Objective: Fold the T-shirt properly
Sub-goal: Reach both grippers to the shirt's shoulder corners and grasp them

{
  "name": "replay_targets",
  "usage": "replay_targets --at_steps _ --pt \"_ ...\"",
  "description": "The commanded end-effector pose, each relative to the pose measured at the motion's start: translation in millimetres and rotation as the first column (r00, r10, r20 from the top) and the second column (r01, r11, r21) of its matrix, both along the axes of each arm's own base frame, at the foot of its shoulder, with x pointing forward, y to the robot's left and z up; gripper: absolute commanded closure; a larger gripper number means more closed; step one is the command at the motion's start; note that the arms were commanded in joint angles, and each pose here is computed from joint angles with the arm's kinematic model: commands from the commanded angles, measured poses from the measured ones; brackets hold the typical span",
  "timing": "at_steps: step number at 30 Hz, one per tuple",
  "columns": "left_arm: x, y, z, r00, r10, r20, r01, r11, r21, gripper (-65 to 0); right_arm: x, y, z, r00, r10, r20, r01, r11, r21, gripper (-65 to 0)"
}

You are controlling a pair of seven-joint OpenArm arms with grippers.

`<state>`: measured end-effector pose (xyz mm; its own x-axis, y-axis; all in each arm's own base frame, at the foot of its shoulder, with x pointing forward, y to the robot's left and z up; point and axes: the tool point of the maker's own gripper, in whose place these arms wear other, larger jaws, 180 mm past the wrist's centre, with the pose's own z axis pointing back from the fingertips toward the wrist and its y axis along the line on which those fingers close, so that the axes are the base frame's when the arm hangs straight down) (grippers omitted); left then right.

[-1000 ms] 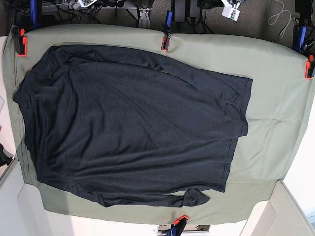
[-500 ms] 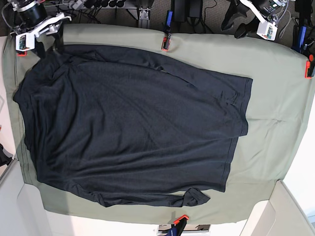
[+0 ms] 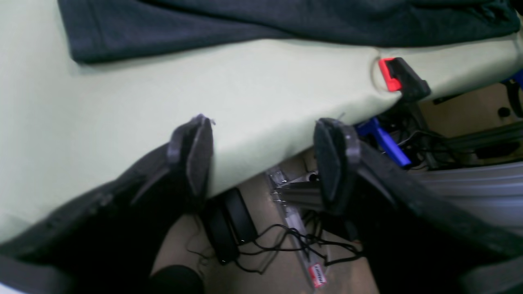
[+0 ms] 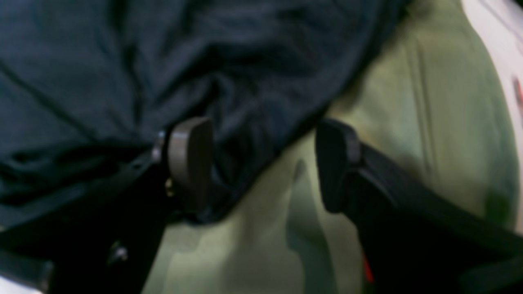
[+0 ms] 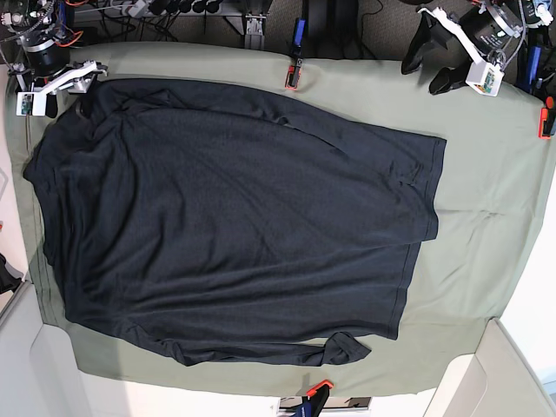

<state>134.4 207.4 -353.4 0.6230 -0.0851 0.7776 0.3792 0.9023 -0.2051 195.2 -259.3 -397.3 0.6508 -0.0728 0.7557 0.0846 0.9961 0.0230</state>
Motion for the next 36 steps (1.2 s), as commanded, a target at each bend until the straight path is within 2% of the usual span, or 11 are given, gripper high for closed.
replay_targets --at_steps 1,6,9,13,18,29,36 --pt "4.2 -1.4 9.0 0.999 -0.017 0.029 0.017 1.0 -0.011 -42.3 3.4 -6.0 7.7 1.0 -0.005 0.018 0.006 1.0 -0.025 -39.6" --pt "2.3 -0.6 5.0 1.0 -0.025 0.007 0.024 1.0 0.005 -42.3 -0.8 -11.3 9.4 0.998 -0.061 0.005 0.061 0.998 -0.024 -39.6" --pt "3.9 -0.6 5.8 1.0 -0.025 0.013 0.025 1.0 0.005 -42.3 -1.8 -5.0 5.0 0.994 -0.111 0.009 0.111 0.993 0.04 -39.6" --pt "12.9 -0.6 9.6 0.999 -0.024 0.039 0.024 1.0 0.005 -42.3 -1.1 12.2 0.7 0.993 -0.113 0.016 0.111 0.989 0.1 -39.6" --pt "17.9 -0.6 11.7 0.998 -0.024 0.053 0.024 1.0 0.005 -42.3 4.8 15.9 0.4 0.992 -0.122 0.02 0.119 0.986 0.116 -39.6" --pt "29.0 14.9 3.1 0.998 0.043 0.052 -0.043 0.999 0.013 -42.3 6.0 18.0 -6.4 0.988 -0.153 0.01 0.15 0.979 0.137 -39.6" --pt "56.0 38.2 -5.9 0.986 0.152 0.066 -0.152 0.988 -0.005 -42.3 -2.4 18.0 -24.7 0.984 -0.174 -0.038 0.178 0.972 0.152 -39.6"
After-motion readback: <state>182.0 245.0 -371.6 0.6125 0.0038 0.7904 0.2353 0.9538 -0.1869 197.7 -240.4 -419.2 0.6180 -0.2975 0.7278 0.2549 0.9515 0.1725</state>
